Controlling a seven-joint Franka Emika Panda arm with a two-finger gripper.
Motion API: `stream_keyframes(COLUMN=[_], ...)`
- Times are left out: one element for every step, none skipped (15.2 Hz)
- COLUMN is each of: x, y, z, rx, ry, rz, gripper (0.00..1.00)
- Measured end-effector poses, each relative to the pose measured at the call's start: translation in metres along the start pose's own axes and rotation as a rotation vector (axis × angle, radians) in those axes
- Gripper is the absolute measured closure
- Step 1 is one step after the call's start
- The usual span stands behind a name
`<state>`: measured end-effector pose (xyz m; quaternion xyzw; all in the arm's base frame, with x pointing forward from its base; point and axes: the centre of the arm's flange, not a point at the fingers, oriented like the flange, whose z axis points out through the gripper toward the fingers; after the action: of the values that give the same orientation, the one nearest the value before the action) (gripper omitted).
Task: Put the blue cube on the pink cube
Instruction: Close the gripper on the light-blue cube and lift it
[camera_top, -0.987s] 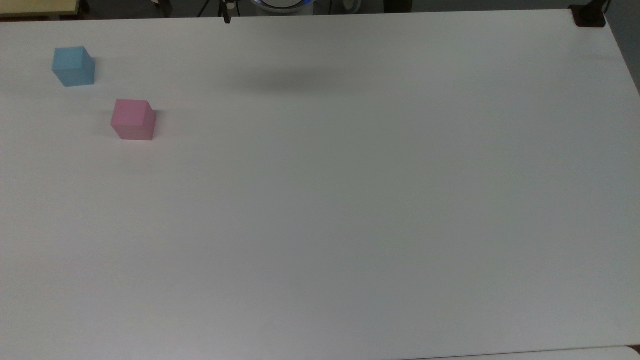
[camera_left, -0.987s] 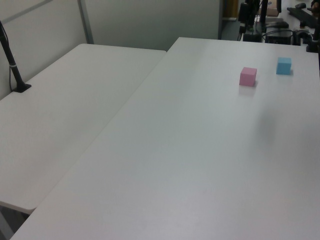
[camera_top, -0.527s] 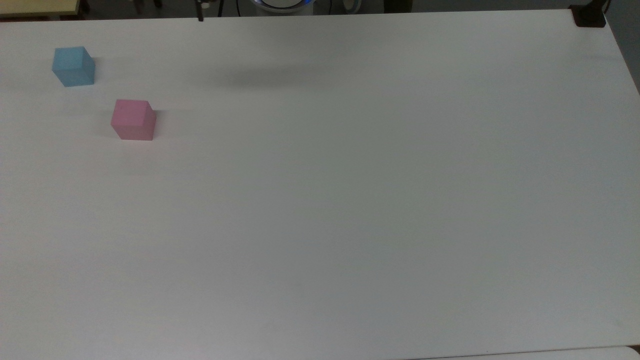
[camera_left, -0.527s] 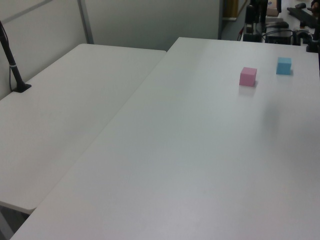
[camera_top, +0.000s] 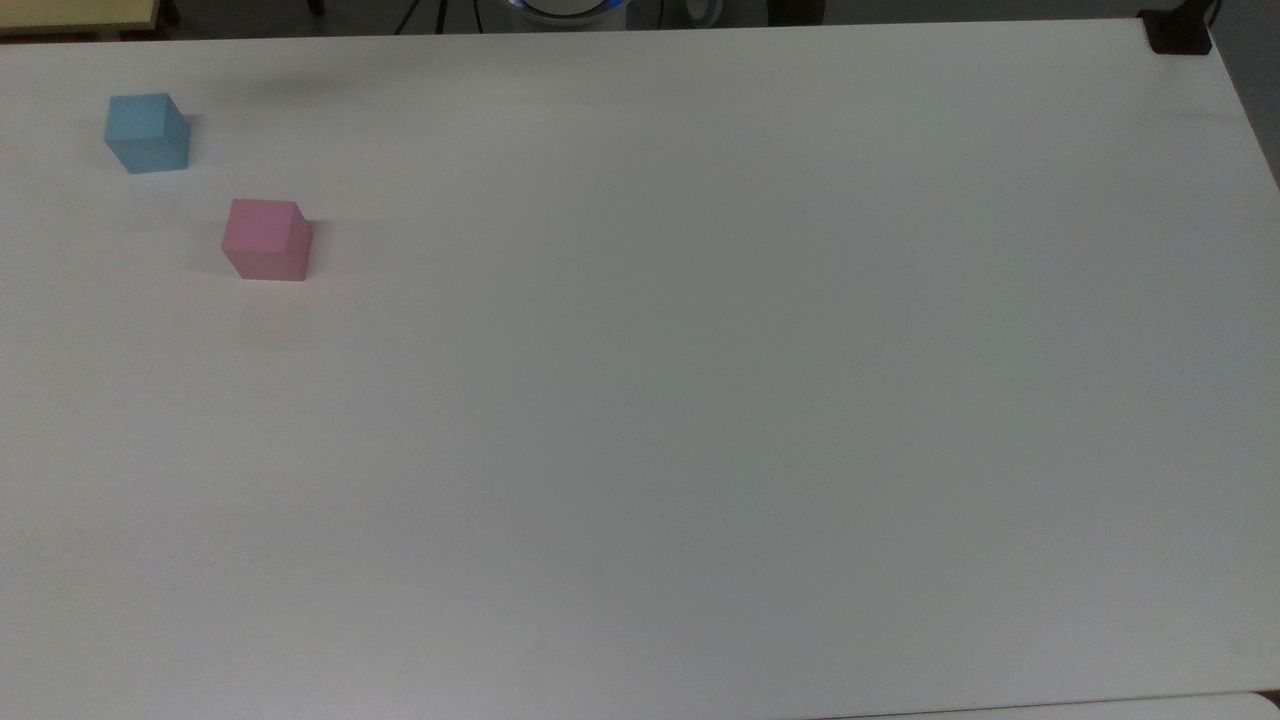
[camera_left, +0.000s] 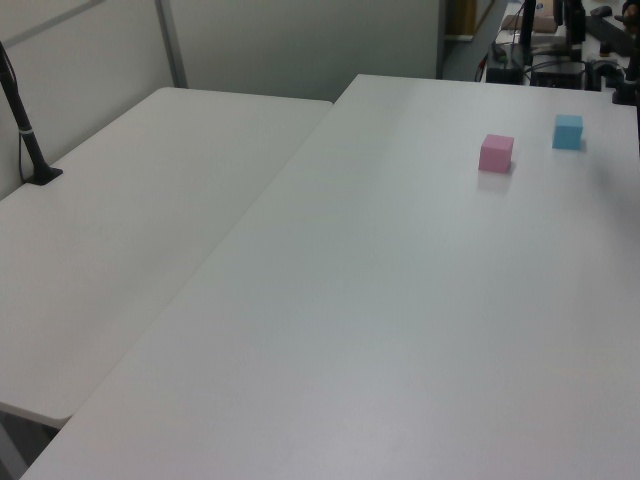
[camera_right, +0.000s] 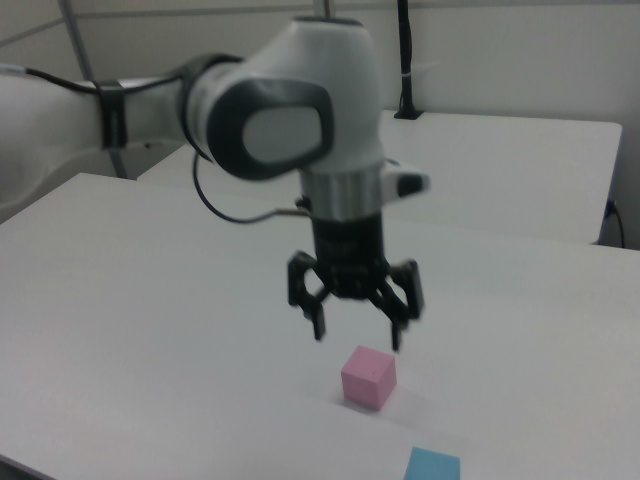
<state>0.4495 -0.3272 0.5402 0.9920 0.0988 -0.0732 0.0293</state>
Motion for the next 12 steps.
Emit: stream_keyframes(x=[-0.009,-0.016,-0.023,-0.028,-0.031,-0.032,-0.03,-0.026,-0.022,-0.017,-0.013,-0.01], y=[0.015,0.027,0.037,0.045,0.05,0.053,0.053,0.054,0.056,0.059,0.061,0.062], z=[0.014,0.03,0.048,0.066,0.085,0.101,0.116,0.129,0.141,0.152,0.162,0.171], rx=[0.0,-0.007,-0.017,-0.033,-0.049,-0.059,-0.061,-0.061,-0.065,-0.07,-0.066,-0.052], ry=[0.001,0.009,0.02,0.035,0.05,0.058,0.057,0.051,0.048,0.048,0.054,0.062], rz=[0.028,0.053,0.074,0.09,0.101,0.105,0.104,0.1,0.098,0.097,0.107,0.121], gripper=[0.0,0.0,0.0,0.0,0.0,0.0,0.0,0.0,0.0,0.0,0.0,0.0])
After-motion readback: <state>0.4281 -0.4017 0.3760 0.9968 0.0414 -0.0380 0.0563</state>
